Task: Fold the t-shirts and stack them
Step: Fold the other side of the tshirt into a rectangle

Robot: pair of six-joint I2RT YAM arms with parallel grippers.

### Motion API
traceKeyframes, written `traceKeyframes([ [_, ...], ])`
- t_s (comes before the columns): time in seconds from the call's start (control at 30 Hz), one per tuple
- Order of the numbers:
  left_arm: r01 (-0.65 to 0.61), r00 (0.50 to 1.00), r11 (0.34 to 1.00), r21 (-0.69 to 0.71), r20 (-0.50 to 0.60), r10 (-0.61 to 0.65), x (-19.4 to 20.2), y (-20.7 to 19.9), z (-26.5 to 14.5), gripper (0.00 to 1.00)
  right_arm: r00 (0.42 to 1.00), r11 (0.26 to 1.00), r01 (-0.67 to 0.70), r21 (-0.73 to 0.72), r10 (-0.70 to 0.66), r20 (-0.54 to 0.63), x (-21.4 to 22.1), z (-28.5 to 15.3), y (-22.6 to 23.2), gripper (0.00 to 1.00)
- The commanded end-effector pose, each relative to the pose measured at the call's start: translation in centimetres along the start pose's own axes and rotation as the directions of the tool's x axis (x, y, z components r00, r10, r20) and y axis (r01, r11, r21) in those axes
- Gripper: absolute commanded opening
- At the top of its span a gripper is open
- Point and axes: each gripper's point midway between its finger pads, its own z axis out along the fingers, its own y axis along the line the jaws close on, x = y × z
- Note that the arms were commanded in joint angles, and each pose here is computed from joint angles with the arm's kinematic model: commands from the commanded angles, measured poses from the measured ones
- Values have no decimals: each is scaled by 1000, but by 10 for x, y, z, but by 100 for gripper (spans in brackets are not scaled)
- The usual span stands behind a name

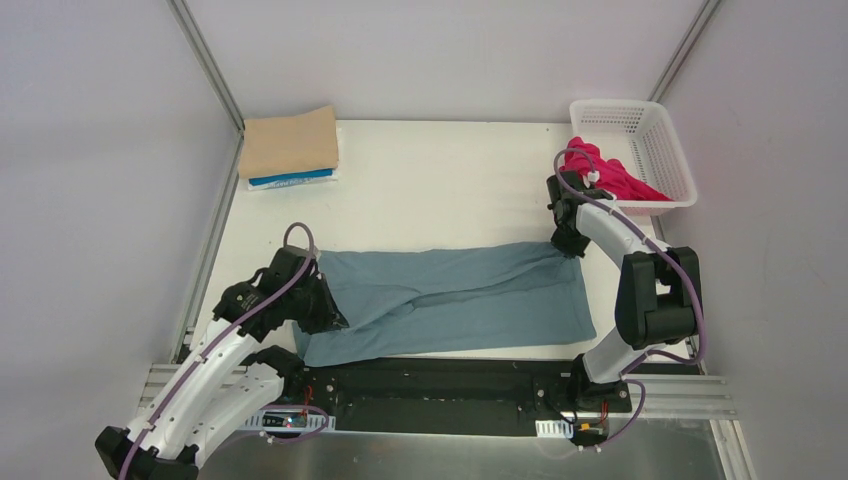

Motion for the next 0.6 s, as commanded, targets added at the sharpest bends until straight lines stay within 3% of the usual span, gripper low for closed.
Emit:
traceKeyframes([
  [0.0,38,991,999,-8,-129,-39,29,5,-4,0,1000,999,-15,34,15,1,0,2,-8,0],
  [0.37,57,984,994,-94,-163,-72,39,21,-6,1,1000,998,-9,58,9,-10,5,7,-13,0],
  [0.47,61,982,992,-109,-169,-79,39,22,-5,24,1000,997,-14,70,14,-4,5,7,-17,2],
  [0.57,55,984,993,-101,-164,-71,36,19,-6,57,1000,997,-18,75,18,1,7,6,-20,6],
])
